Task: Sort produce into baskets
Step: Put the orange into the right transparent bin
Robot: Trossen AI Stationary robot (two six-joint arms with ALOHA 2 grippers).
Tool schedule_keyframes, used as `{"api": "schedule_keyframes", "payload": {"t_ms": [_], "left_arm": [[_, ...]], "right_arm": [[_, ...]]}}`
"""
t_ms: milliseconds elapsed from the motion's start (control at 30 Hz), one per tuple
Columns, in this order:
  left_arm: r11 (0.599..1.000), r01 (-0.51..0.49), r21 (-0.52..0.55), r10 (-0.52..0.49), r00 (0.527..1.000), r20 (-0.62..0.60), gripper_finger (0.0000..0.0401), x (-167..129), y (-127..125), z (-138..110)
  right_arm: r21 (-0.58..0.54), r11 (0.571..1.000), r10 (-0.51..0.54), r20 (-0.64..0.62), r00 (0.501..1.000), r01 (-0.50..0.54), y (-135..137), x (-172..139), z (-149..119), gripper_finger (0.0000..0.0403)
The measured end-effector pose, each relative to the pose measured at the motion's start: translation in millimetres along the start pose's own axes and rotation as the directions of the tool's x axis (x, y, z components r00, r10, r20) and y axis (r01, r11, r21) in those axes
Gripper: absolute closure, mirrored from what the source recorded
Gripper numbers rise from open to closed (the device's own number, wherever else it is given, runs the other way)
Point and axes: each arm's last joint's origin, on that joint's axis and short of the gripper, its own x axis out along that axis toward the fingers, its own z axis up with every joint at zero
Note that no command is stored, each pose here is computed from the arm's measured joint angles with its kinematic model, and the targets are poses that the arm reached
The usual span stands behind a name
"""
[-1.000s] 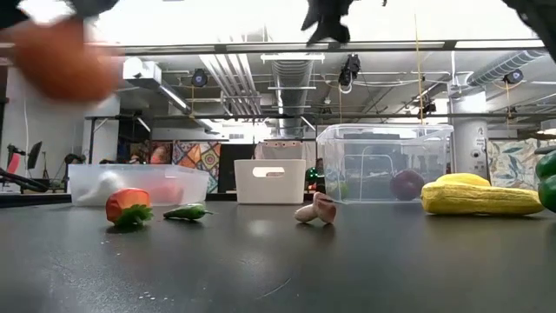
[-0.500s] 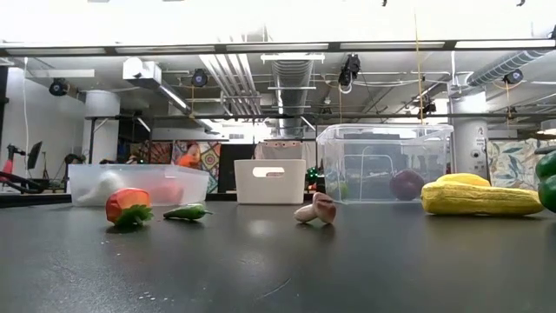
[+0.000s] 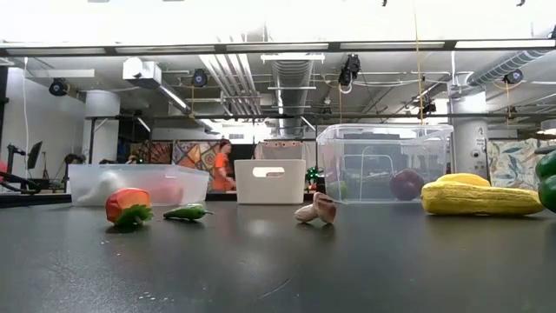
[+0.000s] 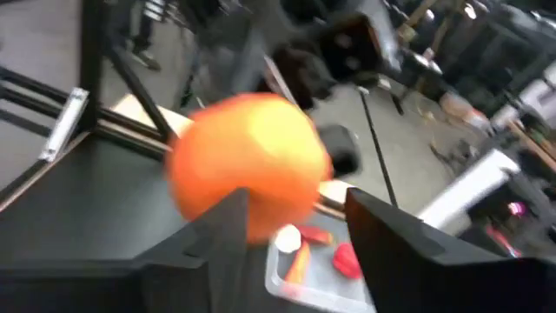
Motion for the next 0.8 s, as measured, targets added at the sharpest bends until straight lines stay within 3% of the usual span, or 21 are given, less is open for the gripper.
{"api": "schedule_keyframes", "payload": {"t_ms": [200, 367, 633, 800], "left_arm": [[0.997, -0.01, -0.075, 0.009, 1.0, -0.013, 0.0132, 0.4, 6.4, -6.1], [0.996, -0.009, -0.092, 0.011, 1.0, 0.023, 0.0132, 2.7, 9.5, -1.7], [0.995, -0.007, -0.102, 0.01, 0.999, 0.032, 0.0132, 12.9, 12.8, -5.4], [0.994, 0.0, -0.111, 0.004, 1.0, 0.03, 0.0131, 16.5, 13.5, -7.2]], "right_arm": [[0.055, 0.998, -0.003, 0.0, 1.0, 0.003, -3.3, -4.2, 3.4, 0.0107], [0.044, 0.997, 0.057, -0.007, 0.998, -0.057, 3.1, 4.5, -0.9, 0.0029], [-0.006, 0.997, 0.071, -0.04, 0.997, -0.072, 9.6, 23.6, -7.8, 0.0017], [0.03, 0.997, 0.069, -0.044, 0.997, -0.067, 7.9, 24.2, -8.7, 0.0021]]}}
